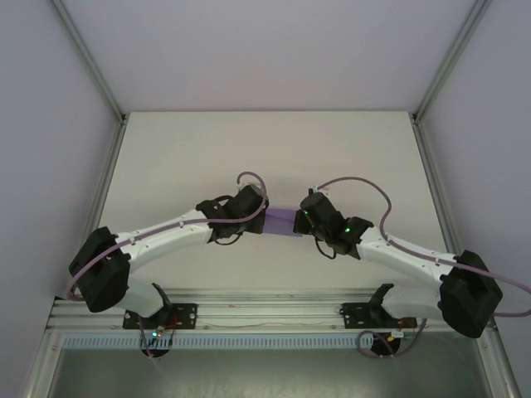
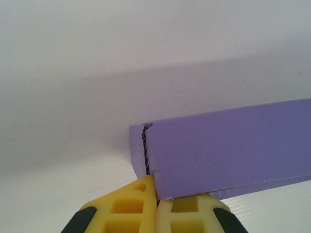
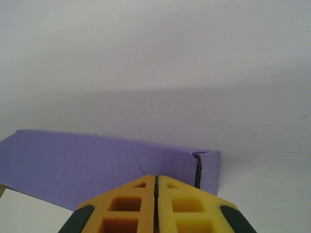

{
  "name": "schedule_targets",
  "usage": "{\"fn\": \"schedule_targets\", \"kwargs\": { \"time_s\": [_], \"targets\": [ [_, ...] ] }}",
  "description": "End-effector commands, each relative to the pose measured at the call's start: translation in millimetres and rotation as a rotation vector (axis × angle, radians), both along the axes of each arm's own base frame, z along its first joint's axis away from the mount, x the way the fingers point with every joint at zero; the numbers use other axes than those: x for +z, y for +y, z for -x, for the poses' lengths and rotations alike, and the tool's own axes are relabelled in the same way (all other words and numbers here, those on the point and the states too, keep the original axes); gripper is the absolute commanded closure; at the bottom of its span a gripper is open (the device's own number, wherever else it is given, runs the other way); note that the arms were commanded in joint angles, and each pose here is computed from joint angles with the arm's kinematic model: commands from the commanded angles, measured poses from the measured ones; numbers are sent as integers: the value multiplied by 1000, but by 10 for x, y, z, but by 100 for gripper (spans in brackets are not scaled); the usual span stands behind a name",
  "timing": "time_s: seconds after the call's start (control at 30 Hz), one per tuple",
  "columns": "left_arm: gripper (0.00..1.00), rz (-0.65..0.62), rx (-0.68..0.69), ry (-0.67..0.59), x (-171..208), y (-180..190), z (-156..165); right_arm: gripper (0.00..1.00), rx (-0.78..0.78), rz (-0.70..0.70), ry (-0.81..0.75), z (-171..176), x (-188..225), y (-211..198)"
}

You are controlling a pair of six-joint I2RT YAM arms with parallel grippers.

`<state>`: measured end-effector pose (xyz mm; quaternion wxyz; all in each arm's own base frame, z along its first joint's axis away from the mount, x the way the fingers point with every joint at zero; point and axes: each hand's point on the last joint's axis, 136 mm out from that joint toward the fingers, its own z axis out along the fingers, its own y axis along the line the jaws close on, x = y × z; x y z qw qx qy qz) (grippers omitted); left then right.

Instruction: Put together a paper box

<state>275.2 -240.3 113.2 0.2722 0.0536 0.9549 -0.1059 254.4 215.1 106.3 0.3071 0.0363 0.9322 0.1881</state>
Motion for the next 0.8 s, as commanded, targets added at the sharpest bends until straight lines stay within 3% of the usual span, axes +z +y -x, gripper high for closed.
{"fn": "schedule_targets", "kwargs": {
  "time_s": [0.0,0.1,0.17,0.4,0.5,0.63,0.77],
  "targets": [
    [100,-193,-42,240,-480,352,487,92,36,377,459,916,-1036,-740],
    [98,-149,-65,214,-327,288,476,92,42,381,454,902,-1025,-733],
    [72,-117,-103,188,-178,234,470,92,42,374,458,901,-1028,-714],
    [61,-30,-117,77,360,180,370,94,45,341,463,896,-1061,-645],
    [48,15,-61,61,501,213,255,94,51,341,455,887,-1039,-643],
    [43,134,45,71,495,324,-72,94,55,328,447,876,-1014,-617],
    [41,233,-5,97,409,129,-197,93,48,312,430,852,-981,-601]
  ]
}}
